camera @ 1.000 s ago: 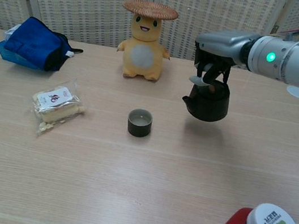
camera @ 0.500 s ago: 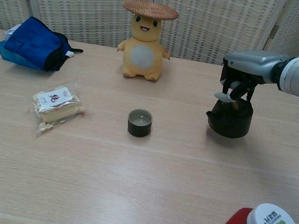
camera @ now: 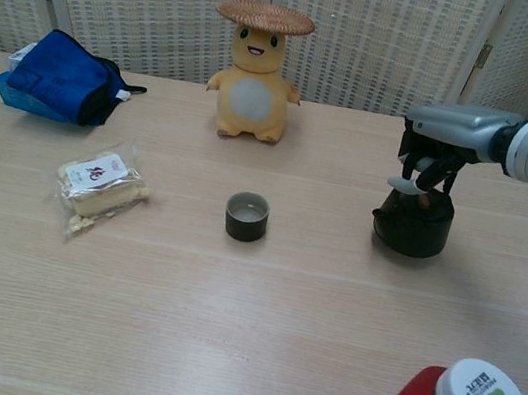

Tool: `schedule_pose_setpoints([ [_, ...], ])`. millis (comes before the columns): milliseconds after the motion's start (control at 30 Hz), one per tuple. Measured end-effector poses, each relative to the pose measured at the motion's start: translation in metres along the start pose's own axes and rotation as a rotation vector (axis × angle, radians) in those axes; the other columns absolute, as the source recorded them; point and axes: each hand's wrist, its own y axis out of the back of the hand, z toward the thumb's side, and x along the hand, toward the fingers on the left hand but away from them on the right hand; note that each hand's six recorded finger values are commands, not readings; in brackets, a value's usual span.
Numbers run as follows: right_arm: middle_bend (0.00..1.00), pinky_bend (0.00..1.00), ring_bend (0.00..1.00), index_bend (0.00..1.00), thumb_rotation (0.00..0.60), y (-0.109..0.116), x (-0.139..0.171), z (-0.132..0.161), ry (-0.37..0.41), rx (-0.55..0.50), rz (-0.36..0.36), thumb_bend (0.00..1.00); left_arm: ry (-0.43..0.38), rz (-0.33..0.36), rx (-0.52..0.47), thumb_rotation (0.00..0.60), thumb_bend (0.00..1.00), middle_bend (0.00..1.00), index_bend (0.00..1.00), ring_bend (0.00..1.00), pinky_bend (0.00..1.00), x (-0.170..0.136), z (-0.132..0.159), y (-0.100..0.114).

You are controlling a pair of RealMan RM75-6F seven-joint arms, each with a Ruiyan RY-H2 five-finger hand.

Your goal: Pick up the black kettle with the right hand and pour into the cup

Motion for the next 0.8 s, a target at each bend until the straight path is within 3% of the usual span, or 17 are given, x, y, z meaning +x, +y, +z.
schedule_pose_setpoints([
  [333,0.93,0.48,0.92,0.96,0.424,0.0033,0.0025,-0.0050,-0.003,0.020,-0.002,0.00,0.002,-0.005,0.000,0.600,0.22,0.00,0.12,0.00,0.00,0.0005,-0.0005,-0.0023],
  [800,0.93,0.47,0.91,0.96,0.418,-0.0038,0.0037,-0.0063,-0.008,0.078,0.006,0.00,0.002,-0.008,-0.003,0.600,0.22,0.00,0.12,0.00,0.00,0.0010,-0.0009,-0.0038],
])
